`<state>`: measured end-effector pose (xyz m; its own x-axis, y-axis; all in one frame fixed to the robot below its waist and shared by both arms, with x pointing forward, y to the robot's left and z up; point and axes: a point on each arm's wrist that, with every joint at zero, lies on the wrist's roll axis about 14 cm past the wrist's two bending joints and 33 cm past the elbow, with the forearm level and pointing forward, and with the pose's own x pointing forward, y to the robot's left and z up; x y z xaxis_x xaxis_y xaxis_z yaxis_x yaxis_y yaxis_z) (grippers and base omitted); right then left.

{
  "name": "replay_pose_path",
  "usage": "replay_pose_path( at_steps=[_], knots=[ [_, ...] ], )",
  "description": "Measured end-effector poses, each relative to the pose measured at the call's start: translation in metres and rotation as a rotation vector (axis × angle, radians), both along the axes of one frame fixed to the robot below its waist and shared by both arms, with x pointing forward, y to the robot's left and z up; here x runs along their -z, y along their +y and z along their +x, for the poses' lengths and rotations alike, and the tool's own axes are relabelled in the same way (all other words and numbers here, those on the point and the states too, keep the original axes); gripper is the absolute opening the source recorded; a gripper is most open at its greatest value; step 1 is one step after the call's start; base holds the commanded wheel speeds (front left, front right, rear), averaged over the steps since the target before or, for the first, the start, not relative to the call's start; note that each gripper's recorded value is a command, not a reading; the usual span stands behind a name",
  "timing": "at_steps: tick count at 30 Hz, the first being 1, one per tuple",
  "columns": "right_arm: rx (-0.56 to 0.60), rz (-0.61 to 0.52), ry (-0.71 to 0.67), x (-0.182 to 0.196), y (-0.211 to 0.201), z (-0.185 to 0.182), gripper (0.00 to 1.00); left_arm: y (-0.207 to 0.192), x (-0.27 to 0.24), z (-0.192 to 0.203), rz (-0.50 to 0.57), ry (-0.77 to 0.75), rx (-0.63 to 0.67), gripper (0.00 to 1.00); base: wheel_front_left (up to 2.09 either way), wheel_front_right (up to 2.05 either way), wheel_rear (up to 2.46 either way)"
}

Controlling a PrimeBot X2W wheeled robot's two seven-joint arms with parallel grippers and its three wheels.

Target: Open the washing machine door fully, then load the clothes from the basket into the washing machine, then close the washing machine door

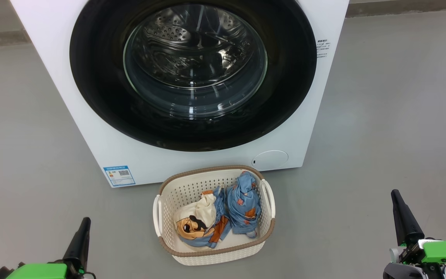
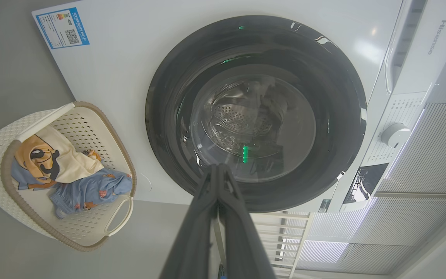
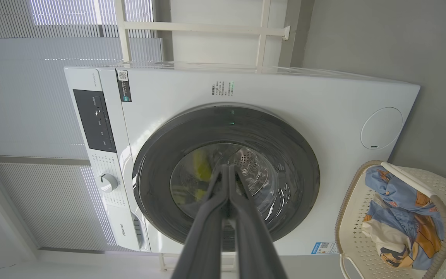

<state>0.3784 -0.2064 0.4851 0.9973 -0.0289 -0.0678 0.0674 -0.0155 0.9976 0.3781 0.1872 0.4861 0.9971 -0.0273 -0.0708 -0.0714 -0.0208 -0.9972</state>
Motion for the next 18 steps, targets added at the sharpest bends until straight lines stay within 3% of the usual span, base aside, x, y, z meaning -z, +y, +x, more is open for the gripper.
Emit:
replay_pose_path(
  at_steps=[18],
  knots=[
    [0.0,0.0,0.0,0.0,0.0,0.0,0.0,0.0,0.0,0.0,-0.004,0.0,-0.003,0.0,0.0,0.0,0.0]
  ],
)
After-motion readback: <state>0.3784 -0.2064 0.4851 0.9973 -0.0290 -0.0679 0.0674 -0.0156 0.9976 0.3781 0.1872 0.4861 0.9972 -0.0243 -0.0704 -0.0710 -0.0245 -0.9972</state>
